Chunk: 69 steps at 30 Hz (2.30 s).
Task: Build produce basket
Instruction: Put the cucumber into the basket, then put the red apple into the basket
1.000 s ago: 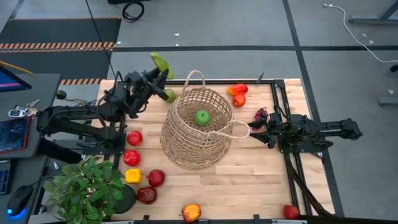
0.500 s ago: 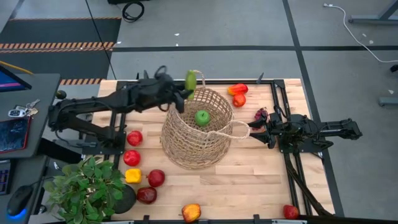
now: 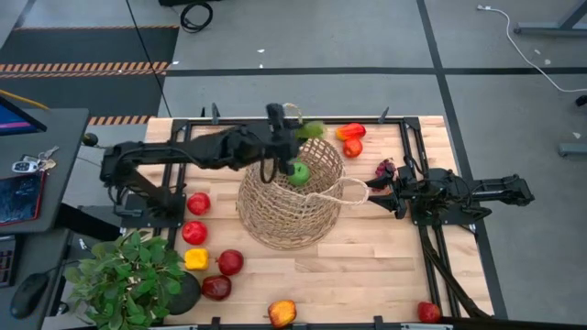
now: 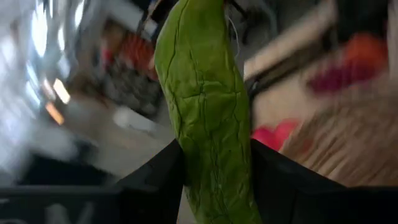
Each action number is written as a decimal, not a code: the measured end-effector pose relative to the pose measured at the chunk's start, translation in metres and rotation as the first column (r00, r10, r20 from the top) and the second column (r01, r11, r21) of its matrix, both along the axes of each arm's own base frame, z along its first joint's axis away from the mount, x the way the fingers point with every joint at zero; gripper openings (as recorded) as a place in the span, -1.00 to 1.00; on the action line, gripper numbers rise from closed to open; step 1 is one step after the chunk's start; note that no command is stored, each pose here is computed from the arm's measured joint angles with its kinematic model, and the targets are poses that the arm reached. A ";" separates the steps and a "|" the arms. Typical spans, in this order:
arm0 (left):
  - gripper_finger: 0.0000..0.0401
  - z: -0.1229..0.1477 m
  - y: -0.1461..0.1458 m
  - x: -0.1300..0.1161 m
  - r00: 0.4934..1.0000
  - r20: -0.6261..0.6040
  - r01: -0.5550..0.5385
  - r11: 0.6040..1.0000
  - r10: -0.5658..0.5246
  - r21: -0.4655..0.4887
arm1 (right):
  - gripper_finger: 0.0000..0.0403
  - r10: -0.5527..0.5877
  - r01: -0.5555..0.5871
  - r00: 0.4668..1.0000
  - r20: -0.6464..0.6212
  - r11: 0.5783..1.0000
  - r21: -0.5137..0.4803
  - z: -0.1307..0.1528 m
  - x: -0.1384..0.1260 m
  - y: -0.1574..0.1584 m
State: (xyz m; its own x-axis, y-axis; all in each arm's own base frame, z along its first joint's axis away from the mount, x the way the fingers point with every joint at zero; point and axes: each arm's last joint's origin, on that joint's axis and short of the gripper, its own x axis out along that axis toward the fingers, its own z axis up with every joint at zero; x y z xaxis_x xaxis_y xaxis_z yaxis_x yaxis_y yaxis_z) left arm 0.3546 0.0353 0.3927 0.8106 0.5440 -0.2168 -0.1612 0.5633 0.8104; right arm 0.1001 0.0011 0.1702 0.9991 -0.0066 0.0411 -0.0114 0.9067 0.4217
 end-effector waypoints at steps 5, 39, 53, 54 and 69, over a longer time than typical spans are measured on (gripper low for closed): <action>-0.17 -0.018 -0.002 0.016 0.939 -0.342 0.185 0.900 -0.044 0.395 | 0.41 0.000 0.000 1.000 0.000 1.000 0.000 0.000 0.000 0.000; -0.05 -0.161 0.028 0.070 0.610 -0.758 0.460 0.883 -0.234 0.098 | 0.41 0.000 0.000 1.000 0.001 1.000 0.000 0.000 0.000 0.000; 0.34 -0.177 0.031 0.077 0.620 -0.748 0.429 0.901 -0.237 0.070 | 0.41 0.000 0.000 1.000 0.000 1.000 0.000 0.000 0.000 0.000; 0.39 -0.176 0.031 0.077 0.629 -0.743 0.419 0.905 -0.231 0.073 | 0.41 0.000 0.000 1.000 0.001 1.000 0.000 0.000 0.000 0.000; 0.49 -0.101 0.030 0.055 0.830 -0.558 0.198 0.948 -0.027 0.249 | 0.41 0.000 0.000 1.000 0.000 1.000 0.000 0.000 0.000 0.000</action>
State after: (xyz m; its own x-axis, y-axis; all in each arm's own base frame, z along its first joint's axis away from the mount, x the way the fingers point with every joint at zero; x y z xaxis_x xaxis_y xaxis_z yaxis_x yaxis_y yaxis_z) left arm 0.4096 0.0654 0.2914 0.6669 0.5629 -0.4883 0.4008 0.2815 0.8718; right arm 0.1001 0.0011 0.1702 0.9991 -0.0067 0.0414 -0.0114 0.9067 0.4217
